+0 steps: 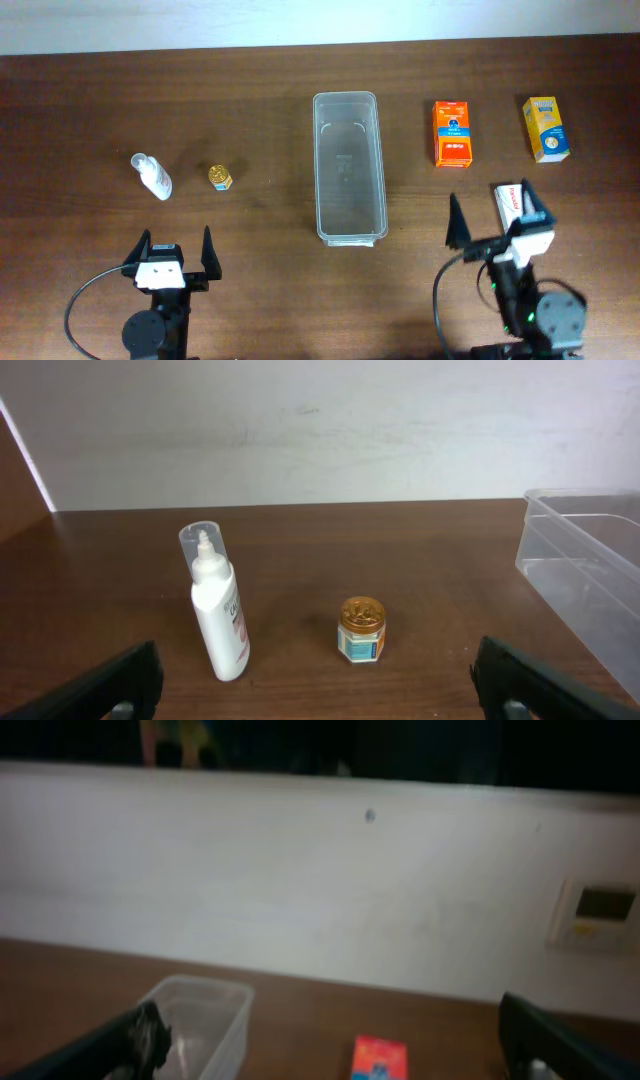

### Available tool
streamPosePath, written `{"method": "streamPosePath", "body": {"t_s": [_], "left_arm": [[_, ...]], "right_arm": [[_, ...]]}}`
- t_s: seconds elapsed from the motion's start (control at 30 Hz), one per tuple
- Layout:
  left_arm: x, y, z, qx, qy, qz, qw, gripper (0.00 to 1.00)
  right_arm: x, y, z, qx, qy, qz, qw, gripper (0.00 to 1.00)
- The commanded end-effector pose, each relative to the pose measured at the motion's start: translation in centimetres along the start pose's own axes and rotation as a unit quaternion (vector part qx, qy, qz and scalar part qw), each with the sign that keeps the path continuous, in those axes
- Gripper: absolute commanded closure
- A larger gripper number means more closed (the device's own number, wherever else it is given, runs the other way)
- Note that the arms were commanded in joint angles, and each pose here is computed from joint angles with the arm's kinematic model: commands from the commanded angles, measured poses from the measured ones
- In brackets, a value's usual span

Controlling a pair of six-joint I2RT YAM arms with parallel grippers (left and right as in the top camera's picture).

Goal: Pack container
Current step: 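Move the right gripper forward over the orange box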

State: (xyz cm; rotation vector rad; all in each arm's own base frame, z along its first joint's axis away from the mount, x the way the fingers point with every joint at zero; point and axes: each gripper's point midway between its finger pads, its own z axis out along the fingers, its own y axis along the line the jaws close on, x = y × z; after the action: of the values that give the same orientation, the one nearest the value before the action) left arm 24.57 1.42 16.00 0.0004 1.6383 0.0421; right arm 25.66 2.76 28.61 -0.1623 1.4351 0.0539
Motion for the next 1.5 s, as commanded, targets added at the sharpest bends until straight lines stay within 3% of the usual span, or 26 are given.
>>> {"method": "streamPosePath", "body": {"t_s": [0.0,0.23,0.4,0.53,0.67,0.87,1.03,1.1,1.23,1.47], "left_arm": [[0.1,0.0,0.0,-0.001,0.001,0.006,1.0,0.0],[0.1,0.0,0.0,-0.001,0.0,0.006,1.0,0.01],[0.1,0.0,0.0,-0.001,0.0,0.006,1.0,0.0],[0.1,0.0,0.0,-0.001,0.0,0.006,1.0,0.01],[0.1,0.0,0.0,-0.001,0.0,0.006,1.0,0.0],[0.1,0.0,0.0,-0.001,0.0,0.006,1.0,0.01],[0.1,0.0,0.0,-0.001,0.0,0.006,1.0,0.01],[0.1,0.0,0.0,-0.001,0.001,0.006,1.0,0.01],[0.1,0.0,0.0,-0.001,0.0,0.006,1.0,0.01],[0.1,0.0,0.0,-0.001,0.0,0.006,1.0,0.01]], "right_arm": [[-2.3,-0.9,3.1,0.008,0.051,-0.039,0.998,0.02],[0.0,-3.6,10.0,0.036,0.305,-0.031,0.951,0.02],[2.2,-3.2,13.1,0.0,0.459,-0.016,0.888,0.02],[3.7,-2.3,14.8,-0.034,0.533,0.006,0.845,0.02],[5.4,-2.3,15.8,-0.038,0.57,0.011,0.82,0.02],[7.0,-3.3,16.9,-0.026,0.575,0.021,0.818,0.02],[10.4,-5.8,17.0,0.007,0.599,0.108,0.793,0.02],[10.6,-5.8,17.7,-0.007,0.589,0.129,0.798,0.02],[11.3,-6.9,19.0,0.009,0.576,0.115,0.809,0.02],[15.0,-7.2,19.1,0.032,0.613,0.084,0.785,0.02]]}}
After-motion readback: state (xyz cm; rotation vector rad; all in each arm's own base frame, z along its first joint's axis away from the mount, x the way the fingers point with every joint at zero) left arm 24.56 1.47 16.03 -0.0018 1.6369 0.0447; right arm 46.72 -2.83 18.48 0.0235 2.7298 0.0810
